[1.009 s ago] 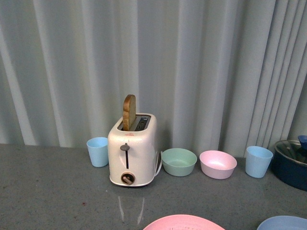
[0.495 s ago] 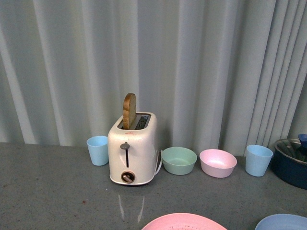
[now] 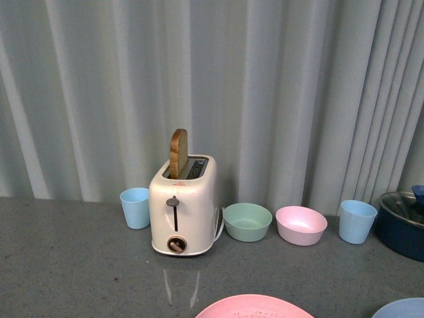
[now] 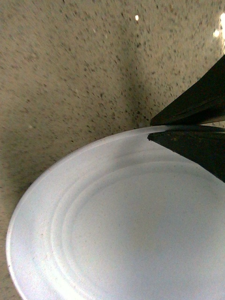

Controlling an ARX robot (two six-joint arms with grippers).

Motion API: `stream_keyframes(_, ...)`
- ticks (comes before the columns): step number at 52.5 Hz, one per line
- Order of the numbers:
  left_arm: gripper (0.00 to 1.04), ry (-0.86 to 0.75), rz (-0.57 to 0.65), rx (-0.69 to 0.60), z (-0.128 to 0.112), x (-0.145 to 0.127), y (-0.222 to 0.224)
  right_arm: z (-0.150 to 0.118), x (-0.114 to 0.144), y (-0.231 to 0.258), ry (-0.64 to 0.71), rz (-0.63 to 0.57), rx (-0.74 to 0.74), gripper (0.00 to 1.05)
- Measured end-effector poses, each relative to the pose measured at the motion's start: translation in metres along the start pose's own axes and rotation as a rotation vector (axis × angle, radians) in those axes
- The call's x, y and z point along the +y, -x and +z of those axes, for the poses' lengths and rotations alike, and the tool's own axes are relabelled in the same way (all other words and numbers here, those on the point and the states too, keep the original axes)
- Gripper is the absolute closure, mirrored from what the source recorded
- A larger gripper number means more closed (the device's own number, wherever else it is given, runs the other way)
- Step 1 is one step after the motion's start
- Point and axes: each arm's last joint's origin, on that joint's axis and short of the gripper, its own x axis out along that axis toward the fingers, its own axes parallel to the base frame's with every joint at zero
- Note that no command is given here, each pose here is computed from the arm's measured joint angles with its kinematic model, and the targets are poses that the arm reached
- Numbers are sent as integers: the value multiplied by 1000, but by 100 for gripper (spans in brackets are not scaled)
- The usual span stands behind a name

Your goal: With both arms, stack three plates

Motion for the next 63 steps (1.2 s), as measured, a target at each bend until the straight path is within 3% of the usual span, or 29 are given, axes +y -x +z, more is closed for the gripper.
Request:
stream_keyframes(13,7,0,0,0,0,0,0,44,16,45,67,1,-181,102)
stream_keyframes(19,7,0,0,0,0,0,0,63,48,70,120,72,-290,102)
stream_keyframes(24,7,0,0,0,0,0,0,69,95,86,178,193,-350,102)
stream_keyframes(29,7,0,0,0,0,0,0,60,136,83,212,288,-335,102)
stream_keyframes(37,7,0,0,0,0,0,0,33,175,62,228,366,-236,102)
stream_keyframes(50,7,0,0,0,0,0,0,-3,198,34,198,428,-113,102)
stream_keyframes(63,7,0,0,0,0,0,0,-21,199,14,128,432,-41,102)
